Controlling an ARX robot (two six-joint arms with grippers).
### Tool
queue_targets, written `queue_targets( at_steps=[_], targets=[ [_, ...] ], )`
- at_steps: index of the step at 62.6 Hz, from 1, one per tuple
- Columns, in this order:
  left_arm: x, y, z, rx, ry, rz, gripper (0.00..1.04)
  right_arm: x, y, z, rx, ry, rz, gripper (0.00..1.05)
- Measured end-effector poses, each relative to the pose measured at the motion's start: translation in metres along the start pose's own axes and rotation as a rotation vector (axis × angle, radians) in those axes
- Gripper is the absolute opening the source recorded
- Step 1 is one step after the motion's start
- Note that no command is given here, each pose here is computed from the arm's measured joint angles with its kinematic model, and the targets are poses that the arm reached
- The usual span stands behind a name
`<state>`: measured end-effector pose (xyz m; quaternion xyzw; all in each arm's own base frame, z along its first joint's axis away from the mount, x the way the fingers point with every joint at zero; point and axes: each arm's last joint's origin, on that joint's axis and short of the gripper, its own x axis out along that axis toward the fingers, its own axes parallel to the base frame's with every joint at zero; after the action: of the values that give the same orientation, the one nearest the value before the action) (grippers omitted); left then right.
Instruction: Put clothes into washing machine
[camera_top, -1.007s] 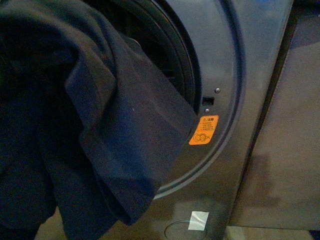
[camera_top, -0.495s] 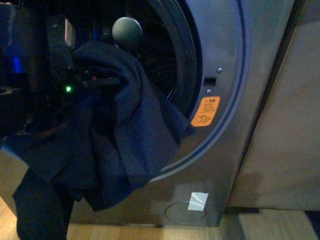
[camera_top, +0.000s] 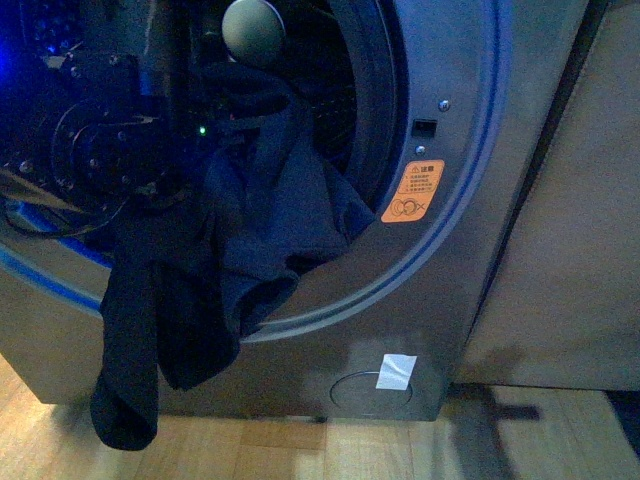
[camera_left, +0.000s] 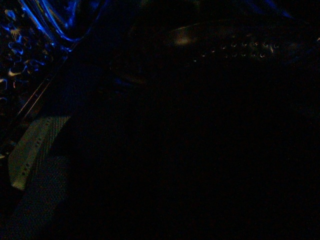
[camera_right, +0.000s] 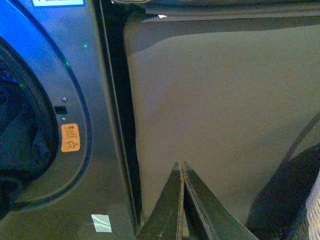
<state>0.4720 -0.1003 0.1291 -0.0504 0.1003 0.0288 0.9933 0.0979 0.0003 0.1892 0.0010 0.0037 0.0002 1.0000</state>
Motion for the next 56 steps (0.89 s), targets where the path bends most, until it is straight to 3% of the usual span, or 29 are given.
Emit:
queue_targets(
  at_steps=[15,26,43,56],
  targets=[
    [0.023,-0.003,0.013,0.123,-0.062,0.082,0.09,0.0,0.0,-0.007,0.0,-0.003,0.002,0.02],
    [0.036,0.002,0.028,0.309,-0.154,0.149,0.09,0.0,0.0,-0.013,0.0,-0.002,0.001,0.02],
    [0.046,0.018,0.043,0.32,-0.152,0.189,0.09,0.0,0.0,-0.025,0.0,-0.003,0.0,0.02],
    [0.049,0.008,0.053,0.277,-0.163,0.152,0.09,0.0,0.0,-0.025,0.0,-0.005,0.0,0.02]
  ],
)
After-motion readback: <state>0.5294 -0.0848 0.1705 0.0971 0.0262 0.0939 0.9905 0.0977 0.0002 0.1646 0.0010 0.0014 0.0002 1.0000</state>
